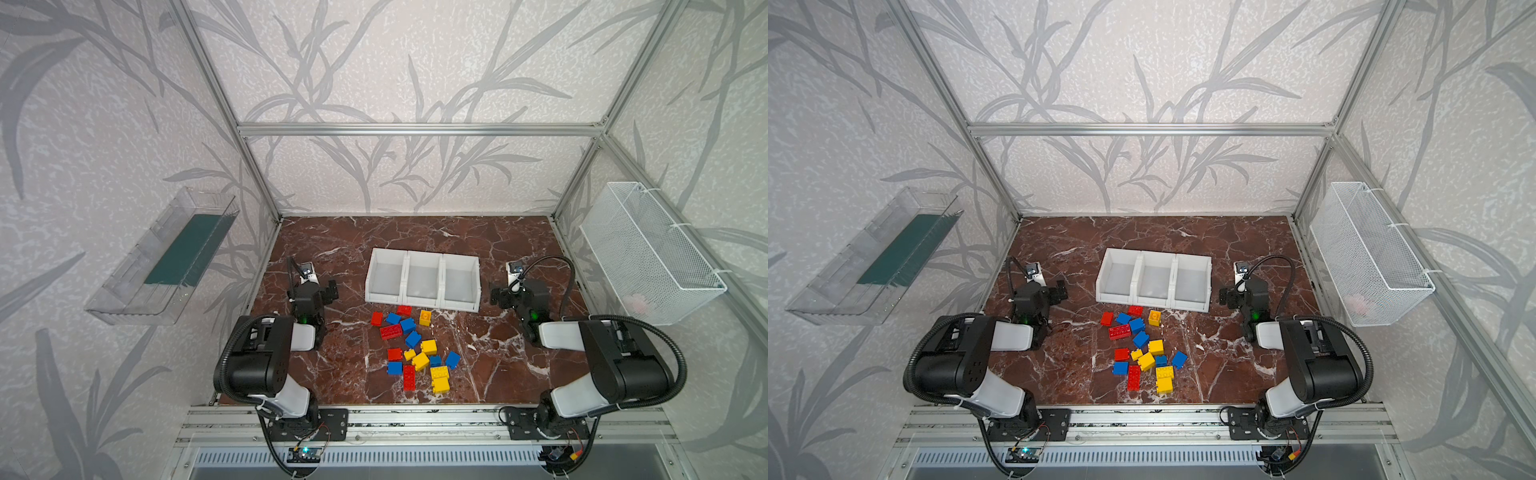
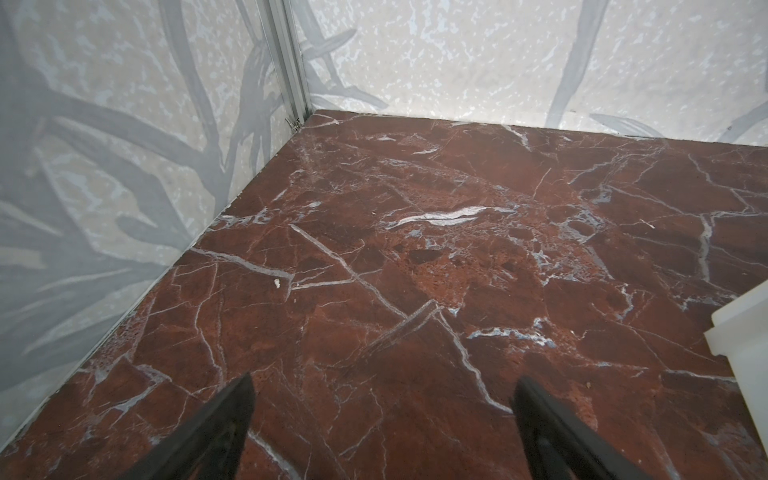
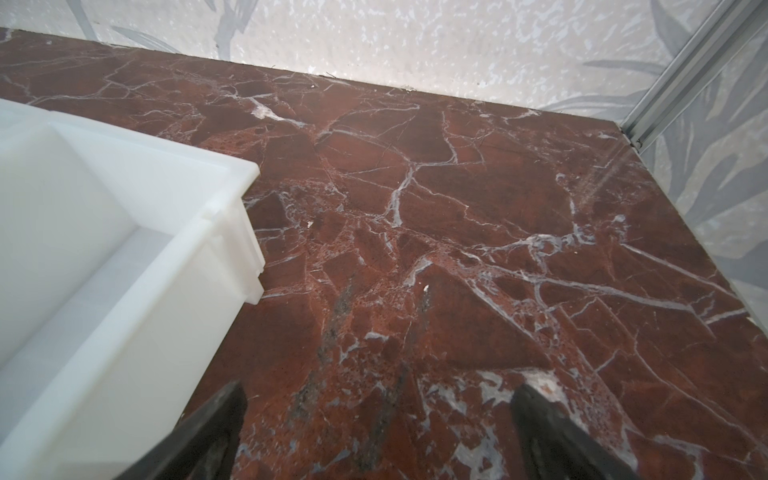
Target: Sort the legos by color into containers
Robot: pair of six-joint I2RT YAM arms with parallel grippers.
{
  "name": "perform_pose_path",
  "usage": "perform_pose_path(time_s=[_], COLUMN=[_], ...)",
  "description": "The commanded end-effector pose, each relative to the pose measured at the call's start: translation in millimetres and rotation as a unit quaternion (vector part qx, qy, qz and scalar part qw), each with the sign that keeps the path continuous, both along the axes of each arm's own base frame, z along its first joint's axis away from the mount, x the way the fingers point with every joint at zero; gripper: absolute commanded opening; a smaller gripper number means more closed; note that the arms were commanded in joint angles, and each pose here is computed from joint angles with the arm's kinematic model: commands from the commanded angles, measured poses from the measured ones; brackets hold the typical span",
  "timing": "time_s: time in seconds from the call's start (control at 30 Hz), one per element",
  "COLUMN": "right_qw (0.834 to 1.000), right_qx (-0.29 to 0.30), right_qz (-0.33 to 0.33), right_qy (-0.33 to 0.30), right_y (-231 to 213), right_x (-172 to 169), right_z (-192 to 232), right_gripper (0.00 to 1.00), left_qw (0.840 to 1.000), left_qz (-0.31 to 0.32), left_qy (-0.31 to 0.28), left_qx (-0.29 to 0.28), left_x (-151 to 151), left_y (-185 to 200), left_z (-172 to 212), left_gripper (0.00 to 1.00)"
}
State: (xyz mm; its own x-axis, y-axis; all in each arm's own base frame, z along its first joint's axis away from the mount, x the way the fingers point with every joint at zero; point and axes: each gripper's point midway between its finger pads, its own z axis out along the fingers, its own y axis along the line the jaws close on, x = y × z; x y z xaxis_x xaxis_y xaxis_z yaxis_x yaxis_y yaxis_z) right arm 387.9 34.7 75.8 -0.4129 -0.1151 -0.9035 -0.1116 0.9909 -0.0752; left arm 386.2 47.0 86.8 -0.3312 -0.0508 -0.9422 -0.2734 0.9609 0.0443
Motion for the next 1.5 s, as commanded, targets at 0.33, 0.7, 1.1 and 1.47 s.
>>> perform_pose_path(time_s=[0.33,0.7,1.1,1.47], right_qw=[1.000,0.977,0.931,0.911], right_qx=[-0.001,0.014,-0.024,-0.063], right_qz=[-0.012,0.020,0.047,0.051], right_qy=[-0.010,0.213,0.362,0.405], right_y=[-0.9,69.9,130.5,175.4], right_x=[2.4,-99.3,-199.6,-227.1], right_z=[57.1,78.5,-1.1,-32.9], right_gripper=[0.99,0.99,0.96,0.86], left_qw=[0.997,0.982,0.956,0.947], left_qz=[-0.025,-0.115,-0.152,-0.168], left_qy=[0.069,0.099,0.165,0.187], left_qx=[0.004,-0.113,-0.188,-0.202], left_x=[-2.7,-61.7,-96.4,-102.1], left_y=[-19.0,-86.4,-130.2,-143.4], left_z=[78.3,88.0,41.8,27.4], left_gripper=[0.99,0.99,0.99,0.99])
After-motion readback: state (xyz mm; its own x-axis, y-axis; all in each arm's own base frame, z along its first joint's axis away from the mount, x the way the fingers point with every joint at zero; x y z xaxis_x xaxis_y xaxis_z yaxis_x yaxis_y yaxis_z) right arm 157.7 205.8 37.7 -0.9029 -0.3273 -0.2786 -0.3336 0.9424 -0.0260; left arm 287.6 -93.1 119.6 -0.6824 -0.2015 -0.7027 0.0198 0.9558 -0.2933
